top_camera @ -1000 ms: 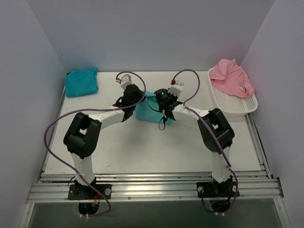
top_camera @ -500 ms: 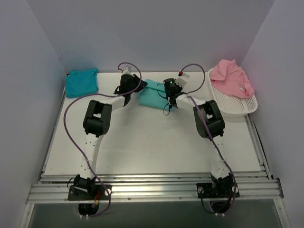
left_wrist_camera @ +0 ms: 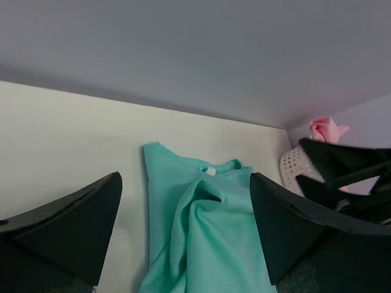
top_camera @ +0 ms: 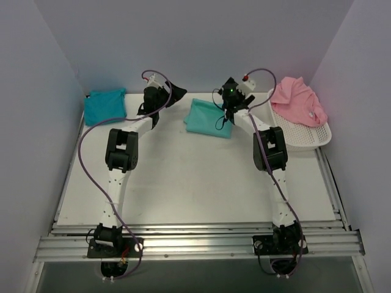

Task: Fold and stack the t-shirts
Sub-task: Fold the tshirt

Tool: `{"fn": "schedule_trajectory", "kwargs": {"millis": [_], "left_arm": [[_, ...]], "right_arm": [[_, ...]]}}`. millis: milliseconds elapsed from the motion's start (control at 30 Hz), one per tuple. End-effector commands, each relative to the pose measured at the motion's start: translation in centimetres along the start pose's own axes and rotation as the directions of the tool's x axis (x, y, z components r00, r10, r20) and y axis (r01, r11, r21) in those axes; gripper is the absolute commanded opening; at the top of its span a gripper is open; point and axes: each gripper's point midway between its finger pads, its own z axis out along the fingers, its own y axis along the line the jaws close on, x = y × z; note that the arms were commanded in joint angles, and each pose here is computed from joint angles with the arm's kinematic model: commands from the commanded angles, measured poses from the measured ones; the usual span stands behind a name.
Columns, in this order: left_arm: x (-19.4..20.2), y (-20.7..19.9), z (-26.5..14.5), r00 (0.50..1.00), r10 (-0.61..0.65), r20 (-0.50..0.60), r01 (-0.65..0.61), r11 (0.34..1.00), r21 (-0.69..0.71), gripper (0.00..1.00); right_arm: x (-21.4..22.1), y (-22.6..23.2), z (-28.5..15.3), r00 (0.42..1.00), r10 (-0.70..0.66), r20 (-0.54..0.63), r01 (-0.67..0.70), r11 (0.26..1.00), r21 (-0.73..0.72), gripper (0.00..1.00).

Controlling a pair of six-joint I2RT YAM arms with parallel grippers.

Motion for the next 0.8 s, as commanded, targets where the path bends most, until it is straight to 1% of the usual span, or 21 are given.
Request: {"fn": "schedule_trajectory", "kwargs": {"millis": [0,33,67,100,167,200,233,267,300,333,367,400,433,467,500,533,567,600,767], "left_arm": [[-4.6,-6.5,-1.5,0.995,0.051,0.084,-0.061,0.991,0.120,0.94],[-4.9,-6.8,-1.9,0.995,0.052,0.089,-0.063,0.991,0.118,0.94],[-5.0,-7.0,-2.2,0.994,0.053,0.093,-0.064,0.991,0.118,0.94],[-5.3,-7.5,-2.9,0.993,0.054,0.101,-0.065,0.991,0.118,0.94],[-5.3,-8.0,-3.7,0.993,0.052,0.105,-0.064,0.991,0.117,0.94],[-6.6,-9.6,-4.7,0.989,0.059,0.136,-0.077,0.988,0.137,0.94],[-5.4,-8.3,-5.3,0.992,0.048,0.116,-0.060,0.993,0.103,0.94],[-5.2,-8.2,-5.9,0.992,0.037,0.119,-0.049,0.994,0.095,0.94],[-6.3,-9.8,-6.9,0.988,0.039,0.149,-0.056,0.992,0.115,0.94],[-4.7,-8.1,-7.7,0.992,0.022,0.127,-0.032,0.997,0.076,0.94],[-4.5,-8.0,-8.3,0.992,0.008,0.126,-0.017,0.997,0.070,0.94],[-5.2,-9.1,-9.3,0.989,0.008,0.146,-0.020,0.996,0.085,0.94],[-3.8,-7.8,-10.1,0.992,-0.004,0.125,-0.002,0.999,0.049,0.94],[-3.5,-7.7,-10.6,0.993,-0.015,0.121,0.009,0.999,0.043,0.94],[-4.0,-8.7,-11.4,0.991,-0.015,0.134,0.007,0.998,0.061,0.94],[-3.7,-8.6,-11.9,0.991,-0.018,0.132,0.010,0.998,0.056,0.94],[-2.3,-7.7,-12.6,0.993,-0.029,0.111,0.025,0.999,0.031,0.94],[-2.7,-8.5,-13.3,0.992,-0.025,0.124,0.020,0.999,0.043,0.94],[-0.9,-8.3,-15.3,0.994,-0.018,0.104,0.017,1.000,0.007,0.94]], "right_arm": [[-10.5,5.0,-1.9,0.975,0.076,0.207,-0.064,0.996,-0.064,1.00],[-12.6,6.0,-2.6,0.966,0.097,0.241,-0.078,0.993,-0.086,1.00],[-13.6,6.4,-3.1,0.961,0.100,0.257,-0.079,0.993,-0.092,1.00],[-16.1,7.1,-4.7,0.952,0.109,0.287,-0.080,0.991,-0.108,1.00],[-16.7,7.4,-6.4,0.951,0.107,0.290,-0.073,0.989,-0.124,1.00],[-19.0,8.1,-8.5,0.944,0.138,0.300,-0.091,0.982,-0.166,1.00],[-19.5,8.7,-9.7,0.942,0.158,0.294,-0.098,0.973,-0.208,0.99],[-16.6,8.5,-10.2,0.965,0.119,0.234,-0.063,0.970,-0.236,0.98],[-17.9,9.1,-12.3,0.963,0.145,0.229,-0.076,0.954,-0.289,0.88],[-17.5,9.5,-13.1,0.965,0.159,0.208,-0.086,0.942,-0.324,0.81],[-15.7,9.8,-14.0,0.979,0.136,0.154,-0.072,0.929,-0.363,0.74],[-14.8,10.1,-14.2,0.984,0.129,0.120,-0.073,0.919,-0.388,0.46],[-13.5,10.1,-14.1,0.990,0.118,0.071,-0.081,0.915,-0.396,0.29],[-12.6,10.1,-14.1,0.994,0.104,0.038,-0.080,0.912,-0.402,0.10],[-10.9,10.3,-13.8,0.997,0.083,0.001,-0.075,0.910,-0.407,0.00],[-9.7,10.1,-13.5,0.998,0.059,-0.028,-0.065,0.911,-0.406,0.00],[-8.0,9.9,-12.9,0.998,0.037,-0.058,-0.057,0.914,-0.403,0.00],[-7.0,10.4,-12.9,0.996,0.016,-0.089,-0.052,0.904,-0.424,0.00],[-2.0,10.3,-10.7,0.979,-0.033,-0.200,-0.062,0.891,-0.450,0.00]]}}
